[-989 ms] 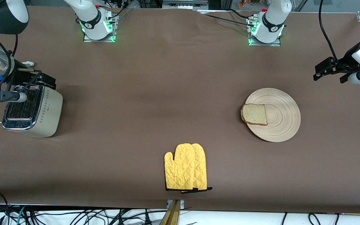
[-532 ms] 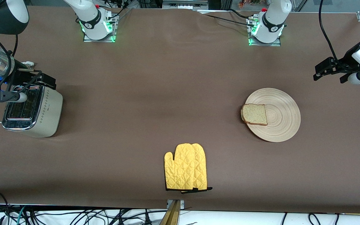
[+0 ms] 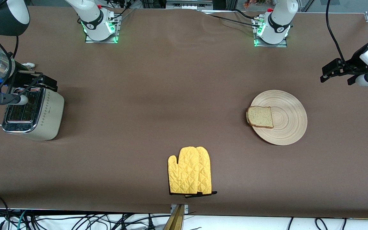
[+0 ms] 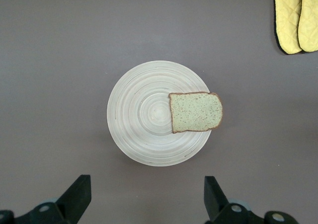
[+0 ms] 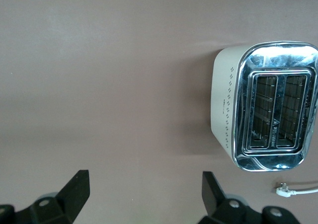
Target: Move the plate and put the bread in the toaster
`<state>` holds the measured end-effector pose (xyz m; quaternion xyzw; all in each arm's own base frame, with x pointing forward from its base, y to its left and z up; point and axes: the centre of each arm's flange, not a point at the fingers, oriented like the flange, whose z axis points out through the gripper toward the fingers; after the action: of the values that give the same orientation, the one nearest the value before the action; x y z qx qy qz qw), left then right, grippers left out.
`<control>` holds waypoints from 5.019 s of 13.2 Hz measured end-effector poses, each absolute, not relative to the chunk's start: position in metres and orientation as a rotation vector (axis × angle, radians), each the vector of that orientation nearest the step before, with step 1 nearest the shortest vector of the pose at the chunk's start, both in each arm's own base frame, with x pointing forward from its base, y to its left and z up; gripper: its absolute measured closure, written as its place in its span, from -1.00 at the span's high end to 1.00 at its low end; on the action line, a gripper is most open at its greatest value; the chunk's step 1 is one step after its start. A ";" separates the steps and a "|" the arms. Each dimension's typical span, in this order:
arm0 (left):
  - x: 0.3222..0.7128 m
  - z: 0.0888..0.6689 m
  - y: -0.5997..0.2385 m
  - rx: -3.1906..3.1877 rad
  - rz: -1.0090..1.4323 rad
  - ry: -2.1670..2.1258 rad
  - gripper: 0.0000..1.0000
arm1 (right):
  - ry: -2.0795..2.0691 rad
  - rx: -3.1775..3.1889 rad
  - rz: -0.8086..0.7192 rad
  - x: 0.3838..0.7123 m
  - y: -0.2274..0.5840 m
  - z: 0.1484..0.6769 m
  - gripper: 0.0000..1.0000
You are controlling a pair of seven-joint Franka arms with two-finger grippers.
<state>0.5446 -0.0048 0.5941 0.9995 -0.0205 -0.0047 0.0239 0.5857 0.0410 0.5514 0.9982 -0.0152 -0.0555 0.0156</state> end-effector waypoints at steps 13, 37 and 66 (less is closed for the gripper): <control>0.549 0.589 -0.005 3.093 -0.026 -0.063 1.00 | -0.048 3.105 -0.178 0.586 0.041 0.549 1.00; 0.597 0.227 0.216 2.414 -0.390 0.163 1.00 | -0.054 3.105 -0.178 0.587 0.039 0.549 1.00; 0.648 0.128 -0.174 1.996 -0.242 -0.256 -0.82 | -0.060 3.099 -0.250 0.599 0.037 0.518 1.00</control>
<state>0.6484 -0.1745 0.1282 0.8358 -0.1074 -0.1015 0.5288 0.5991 0.0369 0.5178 0.9964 -0.0194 -0.0804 0.0162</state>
